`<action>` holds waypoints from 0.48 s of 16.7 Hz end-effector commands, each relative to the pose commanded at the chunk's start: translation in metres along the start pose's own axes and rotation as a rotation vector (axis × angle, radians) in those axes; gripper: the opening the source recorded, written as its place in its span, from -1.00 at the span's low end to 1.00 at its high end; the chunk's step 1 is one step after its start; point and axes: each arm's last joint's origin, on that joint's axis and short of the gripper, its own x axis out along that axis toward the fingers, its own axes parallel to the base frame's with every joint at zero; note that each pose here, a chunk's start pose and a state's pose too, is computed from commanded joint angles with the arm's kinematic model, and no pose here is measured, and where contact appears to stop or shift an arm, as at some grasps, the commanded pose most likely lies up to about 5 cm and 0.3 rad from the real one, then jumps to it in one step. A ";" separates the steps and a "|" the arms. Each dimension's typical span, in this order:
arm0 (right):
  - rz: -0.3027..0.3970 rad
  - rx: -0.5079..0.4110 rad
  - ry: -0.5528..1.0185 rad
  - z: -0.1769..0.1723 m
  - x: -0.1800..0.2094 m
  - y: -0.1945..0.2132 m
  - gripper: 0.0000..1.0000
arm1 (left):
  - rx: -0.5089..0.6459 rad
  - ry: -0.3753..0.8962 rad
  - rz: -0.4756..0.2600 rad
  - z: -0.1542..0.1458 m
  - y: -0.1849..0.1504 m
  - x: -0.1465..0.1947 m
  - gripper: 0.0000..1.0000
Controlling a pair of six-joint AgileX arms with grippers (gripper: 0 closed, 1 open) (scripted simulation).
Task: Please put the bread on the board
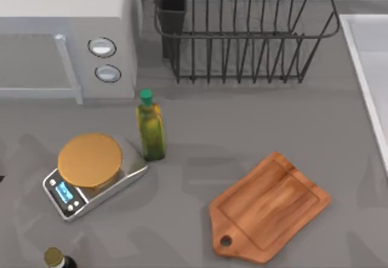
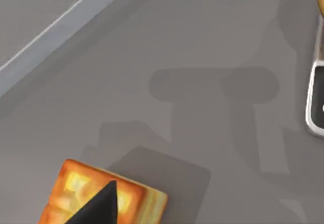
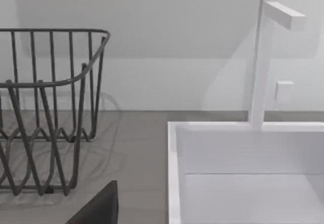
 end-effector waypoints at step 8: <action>0.000 0.000 0.000 0.000 0.000 0.000 1.00 | 0.080 -0.177 -0.490 -0.061 0.103 0.054 1.00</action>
